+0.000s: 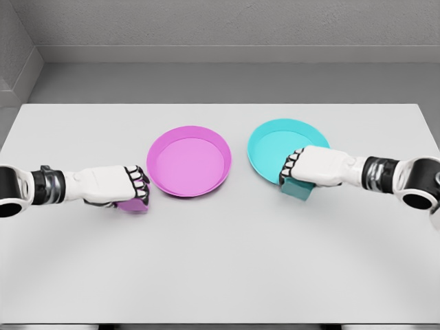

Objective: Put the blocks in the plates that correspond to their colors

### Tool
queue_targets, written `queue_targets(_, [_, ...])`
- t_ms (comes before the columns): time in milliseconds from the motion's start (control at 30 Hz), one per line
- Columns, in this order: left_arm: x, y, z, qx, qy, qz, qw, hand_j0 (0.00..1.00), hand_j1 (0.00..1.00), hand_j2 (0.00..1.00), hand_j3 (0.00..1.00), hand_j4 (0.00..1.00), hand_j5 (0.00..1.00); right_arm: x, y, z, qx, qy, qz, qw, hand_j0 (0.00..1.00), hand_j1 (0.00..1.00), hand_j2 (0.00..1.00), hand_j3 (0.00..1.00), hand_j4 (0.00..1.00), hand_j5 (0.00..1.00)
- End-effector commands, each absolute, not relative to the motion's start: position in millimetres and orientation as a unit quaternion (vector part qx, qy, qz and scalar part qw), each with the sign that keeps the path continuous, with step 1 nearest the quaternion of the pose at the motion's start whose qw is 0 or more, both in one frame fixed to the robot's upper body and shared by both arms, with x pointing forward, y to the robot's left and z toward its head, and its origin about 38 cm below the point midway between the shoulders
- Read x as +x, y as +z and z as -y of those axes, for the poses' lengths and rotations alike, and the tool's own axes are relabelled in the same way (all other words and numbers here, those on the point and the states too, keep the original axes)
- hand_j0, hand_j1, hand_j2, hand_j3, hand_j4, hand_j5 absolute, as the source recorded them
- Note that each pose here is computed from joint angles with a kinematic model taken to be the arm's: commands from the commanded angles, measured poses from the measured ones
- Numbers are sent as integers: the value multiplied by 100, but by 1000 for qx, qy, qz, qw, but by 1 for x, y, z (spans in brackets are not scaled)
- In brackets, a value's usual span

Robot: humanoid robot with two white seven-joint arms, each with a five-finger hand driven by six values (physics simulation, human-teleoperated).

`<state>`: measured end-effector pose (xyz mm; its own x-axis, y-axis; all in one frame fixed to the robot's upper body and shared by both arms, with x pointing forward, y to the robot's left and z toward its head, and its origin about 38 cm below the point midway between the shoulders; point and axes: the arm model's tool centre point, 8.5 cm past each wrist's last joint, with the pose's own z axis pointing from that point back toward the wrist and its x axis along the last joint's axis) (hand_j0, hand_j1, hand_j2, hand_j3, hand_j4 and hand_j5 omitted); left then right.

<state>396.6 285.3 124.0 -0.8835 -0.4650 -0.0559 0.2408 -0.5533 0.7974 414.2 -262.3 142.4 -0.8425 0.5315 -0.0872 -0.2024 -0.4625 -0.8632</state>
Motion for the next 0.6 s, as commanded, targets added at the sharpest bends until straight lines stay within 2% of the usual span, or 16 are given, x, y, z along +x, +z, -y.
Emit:
queue_targets(0, [397, 125, -284, 129, -869, 432, 206, 57, 57, 57, 57, 57, 57, 417, 137, 270, -174, 836, 465, 235, 59, 59, 59, 59, 59, 59])
queue_targets(300, [404, 140, -281, 136, -862, 445, 200, 57, 57, 57, 57, 57, 57, 440, 139, 277, -187, 828, 462, 259, 59, 59, 59, 59, 59, 59])
queue_targets(567, [419, 155, -269, 151, -856, 457, 189, 57, 57, 57, 57, 57, 57, 459, 142, 266, -188, 817, 473, 271, 59, 59, 59, 59, 59, 59])
